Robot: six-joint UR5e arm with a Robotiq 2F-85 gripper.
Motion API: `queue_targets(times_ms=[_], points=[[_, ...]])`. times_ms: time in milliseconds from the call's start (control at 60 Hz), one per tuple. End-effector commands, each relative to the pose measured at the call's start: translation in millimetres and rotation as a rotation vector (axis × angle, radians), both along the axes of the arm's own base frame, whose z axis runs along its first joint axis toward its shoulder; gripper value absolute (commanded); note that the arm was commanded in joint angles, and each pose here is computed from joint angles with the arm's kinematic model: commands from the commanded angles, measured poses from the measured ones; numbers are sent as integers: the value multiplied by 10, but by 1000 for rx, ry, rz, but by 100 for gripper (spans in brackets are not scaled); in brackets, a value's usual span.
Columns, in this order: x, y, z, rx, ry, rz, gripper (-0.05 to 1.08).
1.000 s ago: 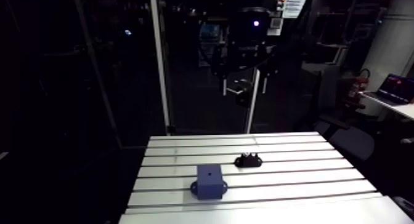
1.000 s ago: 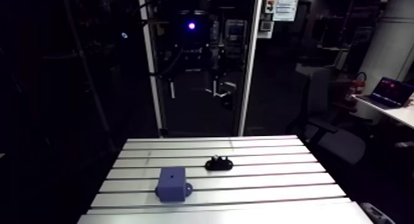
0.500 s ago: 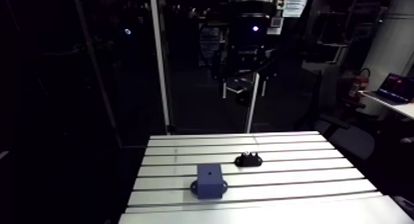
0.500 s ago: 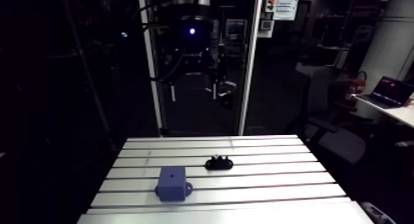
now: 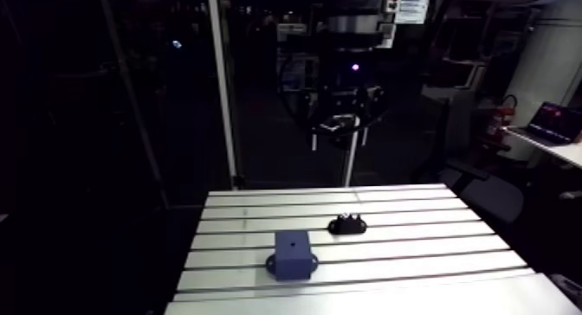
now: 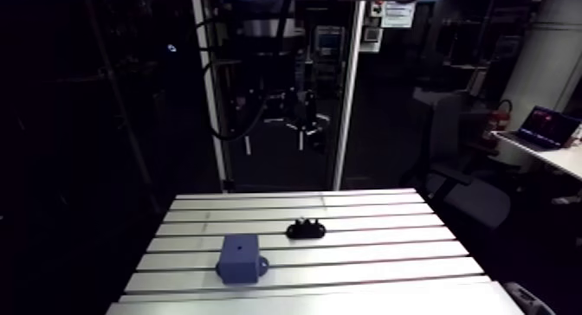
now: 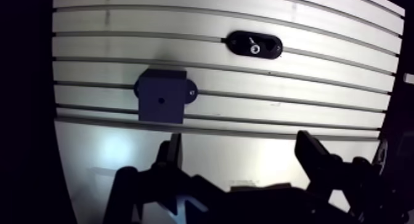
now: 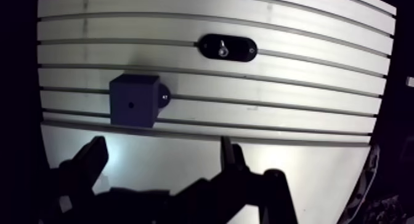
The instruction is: Pick up the M10 bolt and insert it into the hole until fully seated.
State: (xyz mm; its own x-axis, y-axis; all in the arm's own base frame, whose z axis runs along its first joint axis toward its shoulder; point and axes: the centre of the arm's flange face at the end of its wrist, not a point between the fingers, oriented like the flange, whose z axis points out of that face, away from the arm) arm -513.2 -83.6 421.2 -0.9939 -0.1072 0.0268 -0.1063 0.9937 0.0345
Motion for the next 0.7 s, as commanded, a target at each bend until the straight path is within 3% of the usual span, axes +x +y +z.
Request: queue_targets(times_ms=[17, 167, 367, 433, 567, 700], points=[[24, 145, -311, 3, 41, -17, 1], [44, 281, -571, 11, 133, -21, 1], [117, 460, -800, 7, 123, -57, 1], [128, 517, -877, -11, 155, -69, 1], [102, 611, -997, -17, 186, -86, 1], [67, 632, -1151, -19, 160, -90, 1]])
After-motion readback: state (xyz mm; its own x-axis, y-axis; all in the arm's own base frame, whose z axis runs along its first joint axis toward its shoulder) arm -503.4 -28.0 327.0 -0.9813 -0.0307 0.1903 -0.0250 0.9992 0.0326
